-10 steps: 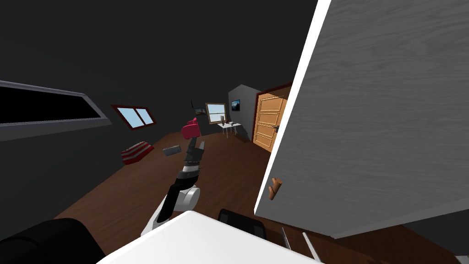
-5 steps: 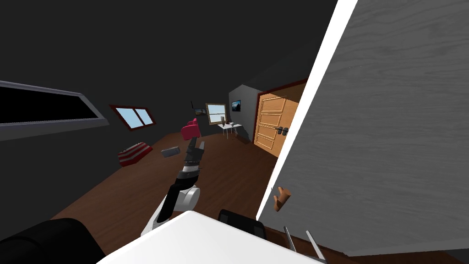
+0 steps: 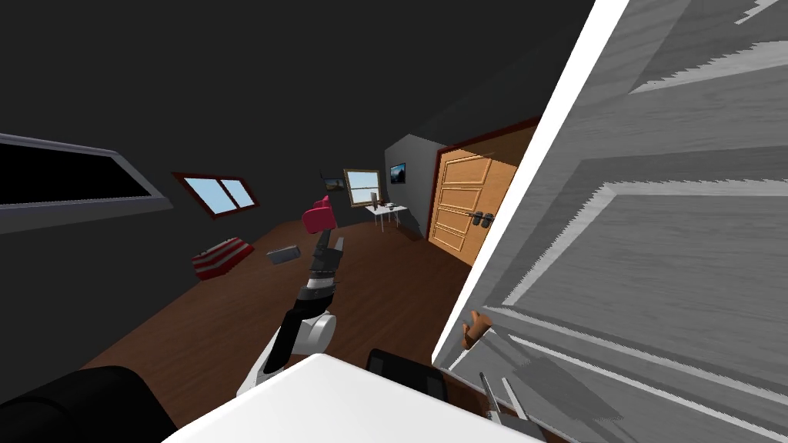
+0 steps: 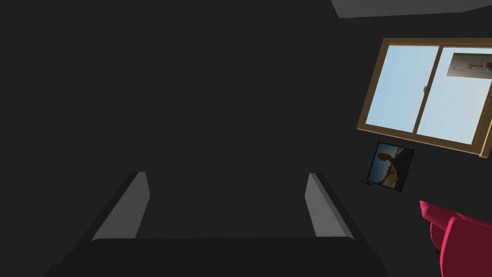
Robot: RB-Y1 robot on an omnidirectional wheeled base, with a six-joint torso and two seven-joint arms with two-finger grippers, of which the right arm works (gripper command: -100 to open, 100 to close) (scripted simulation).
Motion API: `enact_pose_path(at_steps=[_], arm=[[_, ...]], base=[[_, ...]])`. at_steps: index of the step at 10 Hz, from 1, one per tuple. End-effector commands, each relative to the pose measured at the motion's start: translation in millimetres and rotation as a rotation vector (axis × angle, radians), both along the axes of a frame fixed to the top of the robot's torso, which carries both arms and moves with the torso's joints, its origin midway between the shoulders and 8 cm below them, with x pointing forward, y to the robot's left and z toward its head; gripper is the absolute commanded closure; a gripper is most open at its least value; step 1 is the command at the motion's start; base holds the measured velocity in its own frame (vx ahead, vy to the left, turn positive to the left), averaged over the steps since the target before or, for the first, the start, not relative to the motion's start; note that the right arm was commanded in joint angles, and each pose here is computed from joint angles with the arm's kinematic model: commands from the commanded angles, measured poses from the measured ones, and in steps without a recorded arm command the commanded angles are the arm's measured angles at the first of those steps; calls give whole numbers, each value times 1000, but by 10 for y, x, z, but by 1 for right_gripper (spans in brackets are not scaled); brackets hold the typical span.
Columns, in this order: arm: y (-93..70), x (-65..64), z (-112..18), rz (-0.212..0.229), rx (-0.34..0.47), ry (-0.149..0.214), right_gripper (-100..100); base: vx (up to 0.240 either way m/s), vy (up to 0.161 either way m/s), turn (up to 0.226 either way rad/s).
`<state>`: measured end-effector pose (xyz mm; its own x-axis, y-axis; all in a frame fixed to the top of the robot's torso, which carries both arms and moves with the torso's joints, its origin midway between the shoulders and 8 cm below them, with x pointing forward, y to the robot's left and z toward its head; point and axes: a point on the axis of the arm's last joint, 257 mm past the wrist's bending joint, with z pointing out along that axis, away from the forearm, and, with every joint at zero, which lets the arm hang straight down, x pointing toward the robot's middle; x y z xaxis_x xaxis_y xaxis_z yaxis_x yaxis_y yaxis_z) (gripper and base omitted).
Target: Push the door open
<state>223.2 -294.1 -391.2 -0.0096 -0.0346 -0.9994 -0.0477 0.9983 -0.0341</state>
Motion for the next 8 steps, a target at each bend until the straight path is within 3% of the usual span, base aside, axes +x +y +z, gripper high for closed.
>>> enact_pose_path(at_steps=[1,5,6,8], arm=[[-3,-6,0,0,-1,1,100],[-3,-6,0,0,-1,1,100],[-206,-24,12,-27,-21,3,-100],[-255,-20,5,-100,15,-8,-100]], base=[[-42,-9,-1],[-19,-3,0],[13,88,-216],[11,201,-245]])
